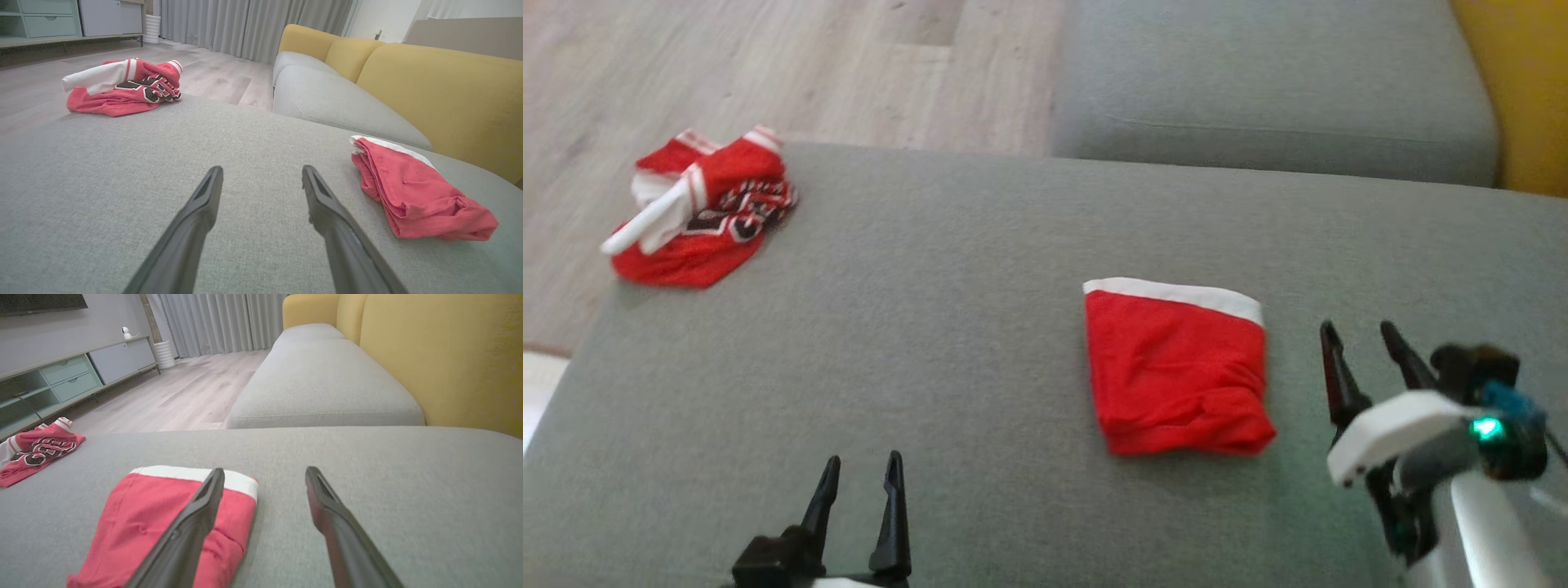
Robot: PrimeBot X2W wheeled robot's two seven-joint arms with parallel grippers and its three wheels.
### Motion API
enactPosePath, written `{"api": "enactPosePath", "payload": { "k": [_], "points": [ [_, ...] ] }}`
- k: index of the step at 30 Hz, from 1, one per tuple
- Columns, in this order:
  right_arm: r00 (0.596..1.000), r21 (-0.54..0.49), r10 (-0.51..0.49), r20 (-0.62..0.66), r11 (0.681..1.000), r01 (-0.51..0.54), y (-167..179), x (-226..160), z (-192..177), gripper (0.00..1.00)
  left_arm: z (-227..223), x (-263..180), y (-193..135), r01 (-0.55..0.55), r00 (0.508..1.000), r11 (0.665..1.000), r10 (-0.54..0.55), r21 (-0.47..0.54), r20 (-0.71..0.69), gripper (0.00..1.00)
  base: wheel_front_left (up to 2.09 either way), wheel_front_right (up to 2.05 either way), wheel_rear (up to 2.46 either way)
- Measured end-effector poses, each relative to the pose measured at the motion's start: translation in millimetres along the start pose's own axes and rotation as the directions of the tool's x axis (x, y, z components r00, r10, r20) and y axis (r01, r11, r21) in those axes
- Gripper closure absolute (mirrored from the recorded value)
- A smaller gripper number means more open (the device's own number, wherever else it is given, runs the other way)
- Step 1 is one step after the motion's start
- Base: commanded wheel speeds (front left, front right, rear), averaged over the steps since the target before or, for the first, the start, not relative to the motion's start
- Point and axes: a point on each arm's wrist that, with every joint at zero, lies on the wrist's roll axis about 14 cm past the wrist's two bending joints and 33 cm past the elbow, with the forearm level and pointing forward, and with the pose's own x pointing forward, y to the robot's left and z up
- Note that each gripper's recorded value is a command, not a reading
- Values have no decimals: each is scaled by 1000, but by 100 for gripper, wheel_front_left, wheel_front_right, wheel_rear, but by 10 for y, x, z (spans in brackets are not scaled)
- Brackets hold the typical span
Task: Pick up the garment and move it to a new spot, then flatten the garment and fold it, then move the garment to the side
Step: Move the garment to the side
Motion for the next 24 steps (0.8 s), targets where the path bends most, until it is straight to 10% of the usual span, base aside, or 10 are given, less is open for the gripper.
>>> {"api": "enactPosePath", "payload": {
  "k": [17, 19, 22, 24],
  "points": [
    [900, 15, 64, -431, 998, -64, 269, 664, -996, 0, -85, -35, 320, -154, 988, 988, 153, -29, -34, 0, 0, 0, 0],
    [888, 26, 74, -454, 997, -70, 301, 689, -1082, 52, -89, -11, 342, -163, 986, 986, 161, -30, -38, 0, 0, 0, 0],
    [887, 36, 83, -455, 997, -75, 323, 749, -1080, 100, -105, 16, 364, -168, 985, 986, 167, -22, -45, 0, 0, 0, 0],
    [896, 31, 85, -436, 996, -79, 323, 770, -1042, 100, -114, 49, 347, -160, 986, 987, 159, -19, -50, 0, 0, 0, 0]
  ]
}}
